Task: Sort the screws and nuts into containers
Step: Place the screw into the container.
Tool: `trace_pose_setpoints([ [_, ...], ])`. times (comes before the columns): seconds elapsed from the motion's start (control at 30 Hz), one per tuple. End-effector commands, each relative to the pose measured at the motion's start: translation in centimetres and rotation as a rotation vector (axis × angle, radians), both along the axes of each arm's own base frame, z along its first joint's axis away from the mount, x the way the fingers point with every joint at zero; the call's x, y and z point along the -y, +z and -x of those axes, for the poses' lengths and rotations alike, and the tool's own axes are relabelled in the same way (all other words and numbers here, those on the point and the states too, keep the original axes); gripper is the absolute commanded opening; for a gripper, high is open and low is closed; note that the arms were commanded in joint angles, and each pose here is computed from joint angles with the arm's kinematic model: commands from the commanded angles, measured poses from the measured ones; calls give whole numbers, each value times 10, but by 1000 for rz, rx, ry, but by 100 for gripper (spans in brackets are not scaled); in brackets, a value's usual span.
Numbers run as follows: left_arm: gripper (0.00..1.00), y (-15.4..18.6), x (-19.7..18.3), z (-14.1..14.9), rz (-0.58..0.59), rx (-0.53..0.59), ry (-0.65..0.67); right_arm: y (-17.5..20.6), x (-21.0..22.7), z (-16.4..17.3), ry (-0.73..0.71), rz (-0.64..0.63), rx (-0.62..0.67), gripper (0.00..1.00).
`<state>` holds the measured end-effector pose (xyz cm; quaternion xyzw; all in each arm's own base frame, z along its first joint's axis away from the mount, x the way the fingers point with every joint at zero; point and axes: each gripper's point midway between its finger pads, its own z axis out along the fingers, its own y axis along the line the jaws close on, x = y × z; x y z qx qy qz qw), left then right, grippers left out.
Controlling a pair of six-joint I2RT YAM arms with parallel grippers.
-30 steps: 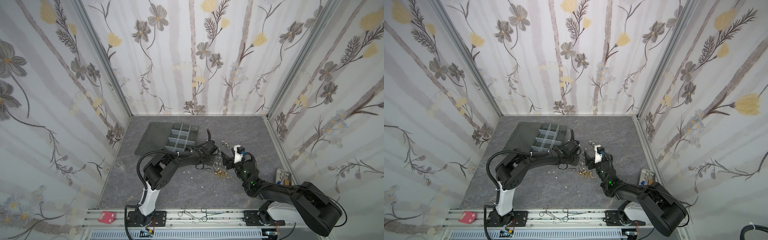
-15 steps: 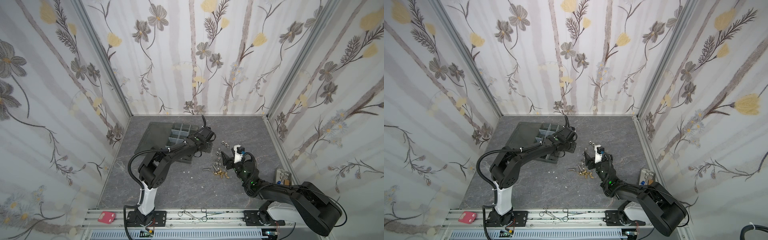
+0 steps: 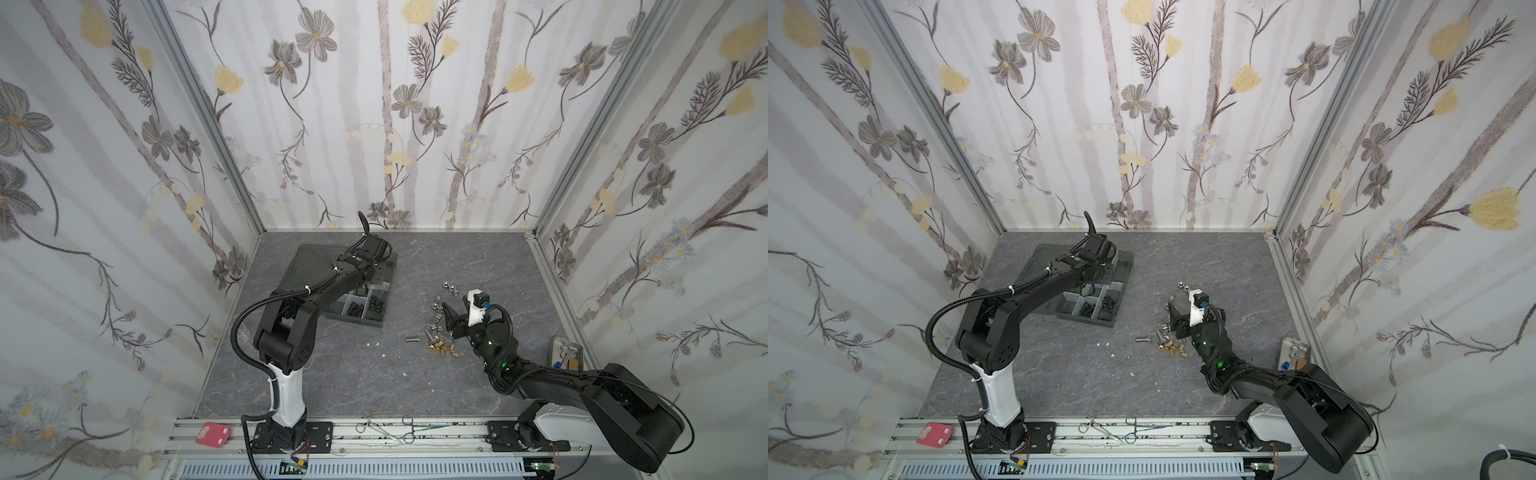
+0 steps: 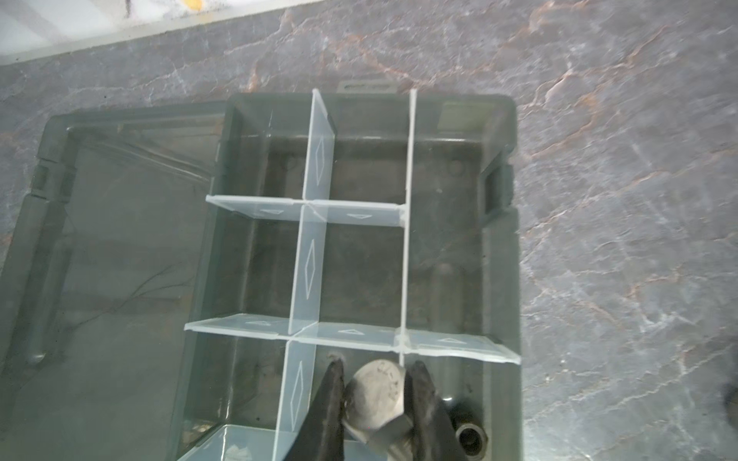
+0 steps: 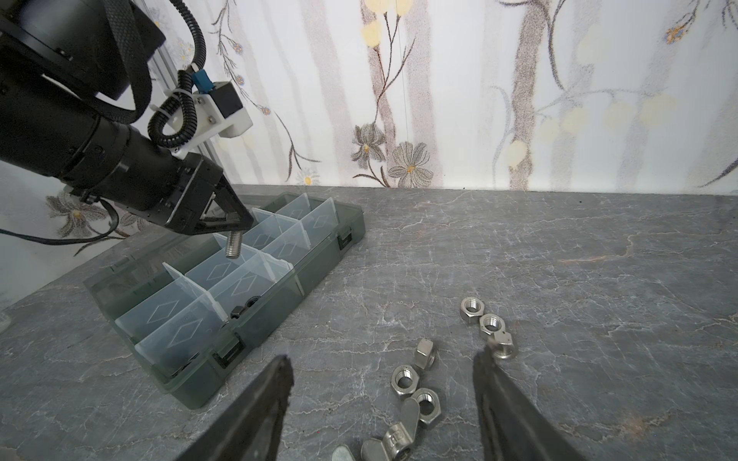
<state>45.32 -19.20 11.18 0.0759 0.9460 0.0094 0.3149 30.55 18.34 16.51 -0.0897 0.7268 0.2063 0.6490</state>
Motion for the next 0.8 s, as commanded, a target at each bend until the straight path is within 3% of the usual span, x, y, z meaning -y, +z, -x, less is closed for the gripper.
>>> trace_pose_setpoints([
  [0.0,5,-8,-15,-3,-60,0,4,10,-3,-1,8,-19,29,71],
  [0.1,4,-12,-27,-1,-127,-9,28,10,-2,-1,5,-16,29,71],
  [0.23,6,-16,-32,2,-123,-16,29,10,-3,-1,7,-17,29,71],
  [0.43,30,-23,-32,9,-111,-21,24,11,-2,-2,2,-15,32,71],
  [0.5,31,-7,-22,9,-81,15,9,11,-3,-1,6,-15,31,71],
  [0.67,45,35,22,13,-37,120,-104,11,-4,-1,15,-18,33,71],
  [0.77,47,39,47,20,17,100,-179,13,-3,1,15,-22,39,71],
])
